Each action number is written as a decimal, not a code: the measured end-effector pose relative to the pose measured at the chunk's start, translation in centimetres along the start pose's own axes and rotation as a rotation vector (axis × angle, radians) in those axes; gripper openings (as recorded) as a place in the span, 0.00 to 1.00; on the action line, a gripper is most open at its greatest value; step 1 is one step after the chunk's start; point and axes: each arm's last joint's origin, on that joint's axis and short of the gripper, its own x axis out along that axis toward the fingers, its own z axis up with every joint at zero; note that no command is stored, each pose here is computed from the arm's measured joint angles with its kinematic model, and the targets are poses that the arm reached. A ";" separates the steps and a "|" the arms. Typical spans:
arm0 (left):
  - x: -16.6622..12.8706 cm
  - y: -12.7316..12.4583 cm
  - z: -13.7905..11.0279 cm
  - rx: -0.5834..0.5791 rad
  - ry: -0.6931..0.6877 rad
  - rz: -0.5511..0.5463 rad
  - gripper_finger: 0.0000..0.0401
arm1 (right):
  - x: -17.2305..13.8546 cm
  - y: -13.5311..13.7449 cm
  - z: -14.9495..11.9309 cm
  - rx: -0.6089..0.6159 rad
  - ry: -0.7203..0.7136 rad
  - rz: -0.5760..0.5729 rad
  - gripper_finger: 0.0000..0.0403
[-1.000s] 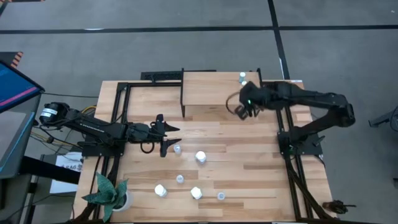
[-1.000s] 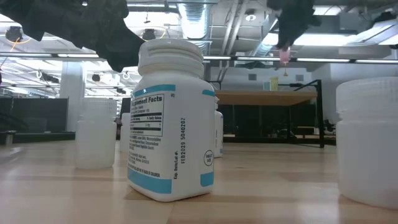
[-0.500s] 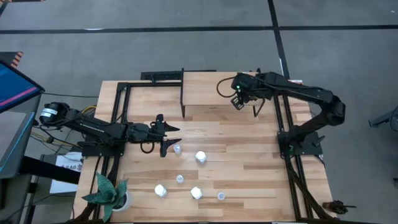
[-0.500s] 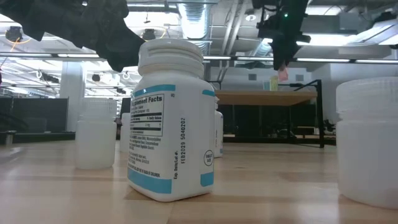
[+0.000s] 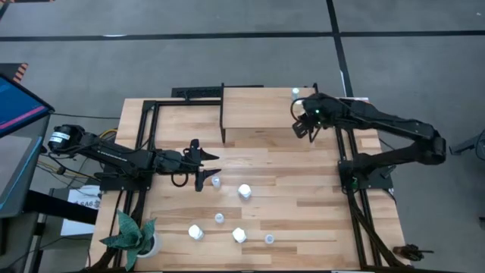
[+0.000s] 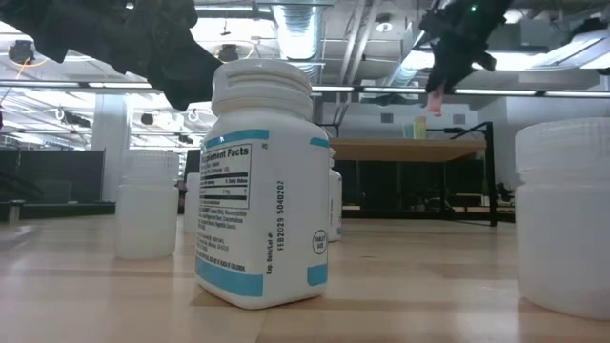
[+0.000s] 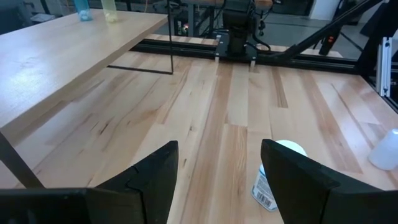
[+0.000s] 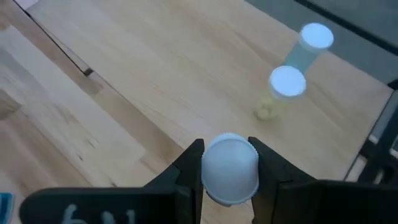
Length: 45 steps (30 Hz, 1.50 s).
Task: Pick and place medicine bottles onto shelf by color
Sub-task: Put the orange pill bottle on the shelf
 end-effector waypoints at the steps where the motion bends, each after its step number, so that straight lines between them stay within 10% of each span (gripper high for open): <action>1: 0.0 0.0 0.0 -0.005 0.000 0.000 0.55 | 0.1 0.0 0.0 0.001 0.002 -0.002 0.24; 45: 0.0 0.0 0.0 -0.010 0.001 0.000 0.55 | 4.9 -0.7 0.8 -0.019 0.129 -0.055 0.32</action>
